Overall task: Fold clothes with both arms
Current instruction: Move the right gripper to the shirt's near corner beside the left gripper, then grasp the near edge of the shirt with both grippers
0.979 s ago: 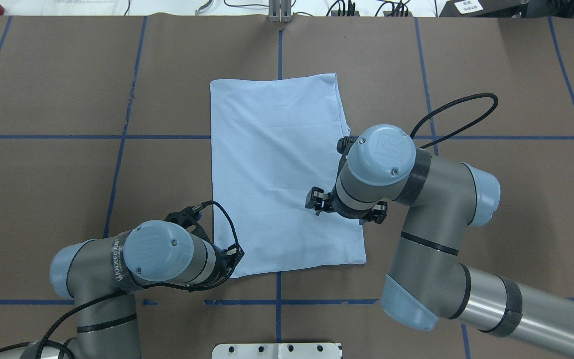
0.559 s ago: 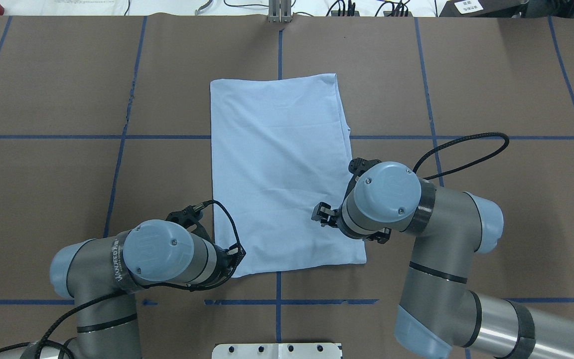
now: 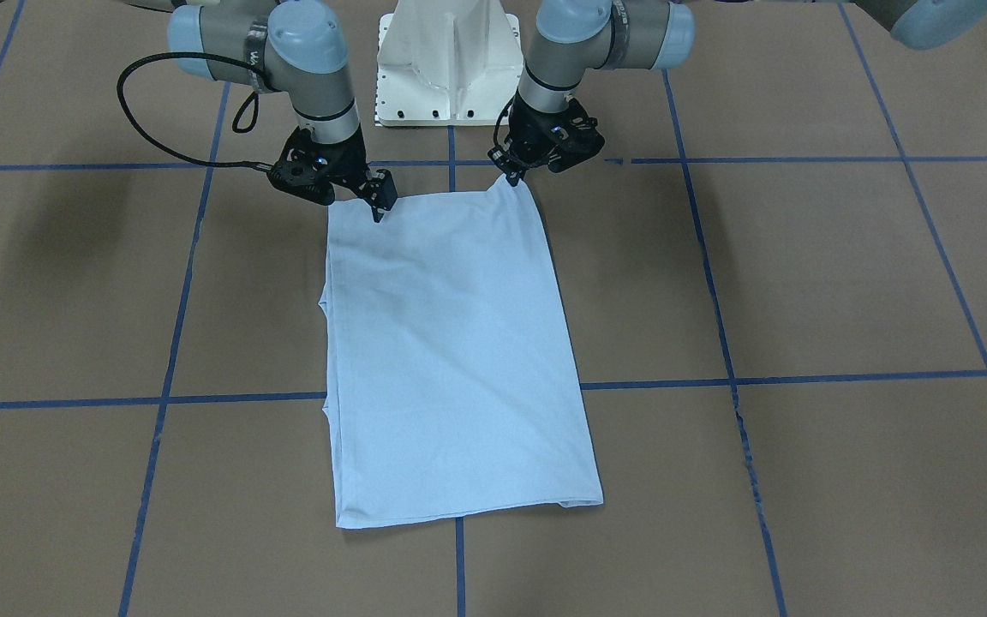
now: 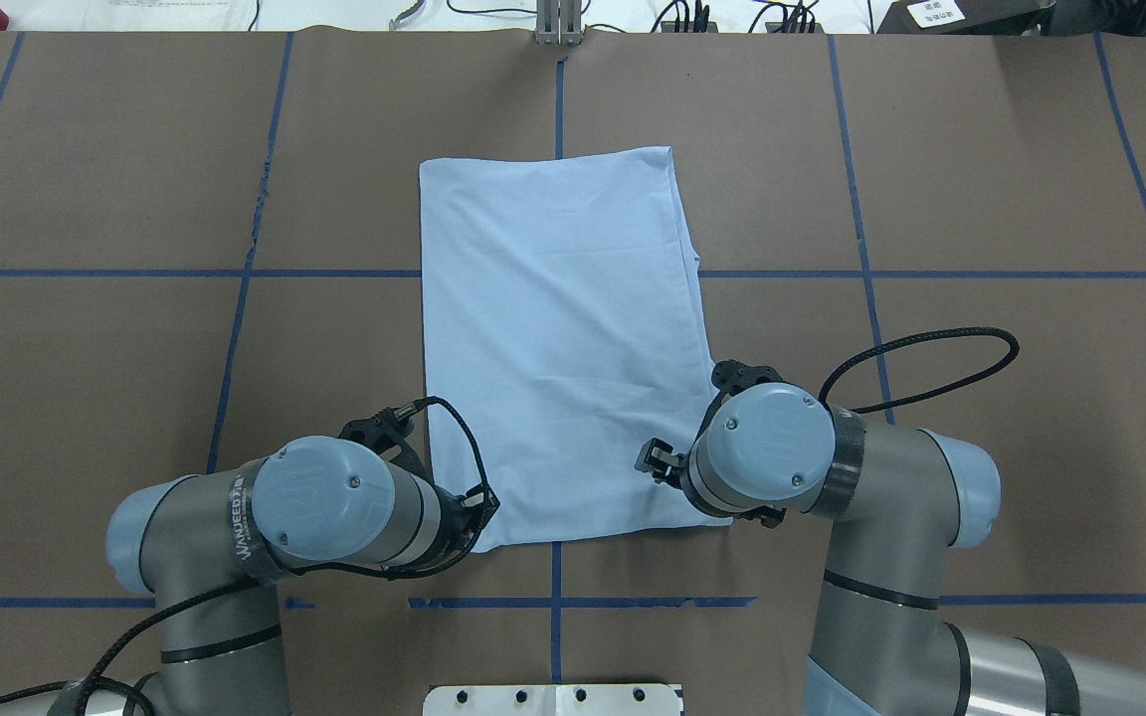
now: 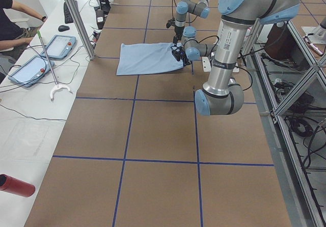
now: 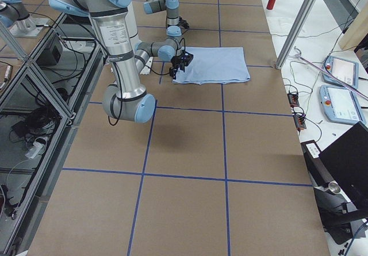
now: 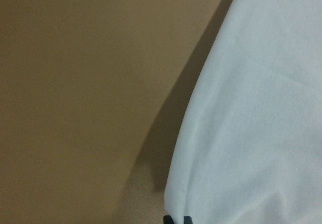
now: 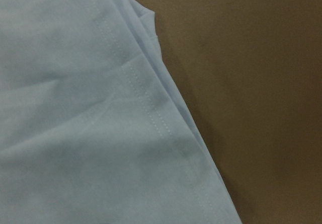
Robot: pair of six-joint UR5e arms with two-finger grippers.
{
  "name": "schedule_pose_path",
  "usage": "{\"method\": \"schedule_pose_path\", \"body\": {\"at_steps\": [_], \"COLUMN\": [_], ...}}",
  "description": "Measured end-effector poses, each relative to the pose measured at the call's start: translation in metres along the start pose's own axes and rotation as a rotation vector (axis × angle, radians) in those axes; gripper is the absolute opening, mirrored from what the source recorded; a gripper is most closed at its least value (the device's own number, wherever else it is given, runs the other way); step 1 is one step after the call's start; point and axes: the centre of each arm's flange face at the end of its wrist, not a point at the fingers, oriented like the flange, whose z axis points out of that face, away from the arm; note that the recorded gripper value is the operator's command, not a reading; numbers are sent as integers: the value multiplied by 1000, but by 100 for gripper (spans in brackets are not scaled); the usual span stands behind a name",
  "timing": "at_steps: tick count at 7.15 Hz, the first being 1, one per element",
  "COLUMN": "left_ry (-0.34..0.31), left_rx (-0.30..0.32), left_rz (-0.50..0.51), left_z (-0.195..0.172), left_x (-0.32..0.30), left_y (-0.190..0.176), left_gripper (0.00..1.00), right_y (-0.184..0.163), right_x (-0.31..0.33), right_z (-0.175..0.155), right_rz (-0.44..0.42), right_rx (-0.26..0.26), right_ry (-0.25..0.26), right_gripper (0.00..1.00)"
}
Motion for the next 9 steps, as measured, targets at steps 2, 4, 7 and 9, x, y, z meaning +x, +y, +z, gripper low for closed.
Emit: {"method": "schedule_pose_path", "body": {"at_steps": [2,4,7,9], "left_ry": [5,4,4,4], "left_rx": [-2,-2,-1,0], "left_rz": [1,1,1,1], "left_z": [-1,-1,0,0], "left_x": [3,3,3,3], "left_y": [2,1,1,1], "left_gripper": [0,0,0,0], "right_y": [5,15,23,25], "right_x": [9,13,11,11], "right_z": [9,18,21,21], "right_rz": [-3,-15,-21,-23], "right_rx": [5,8,11,11], "right_ry": [20,32,34,33], "right_gripper": [100,100,100,98]}}
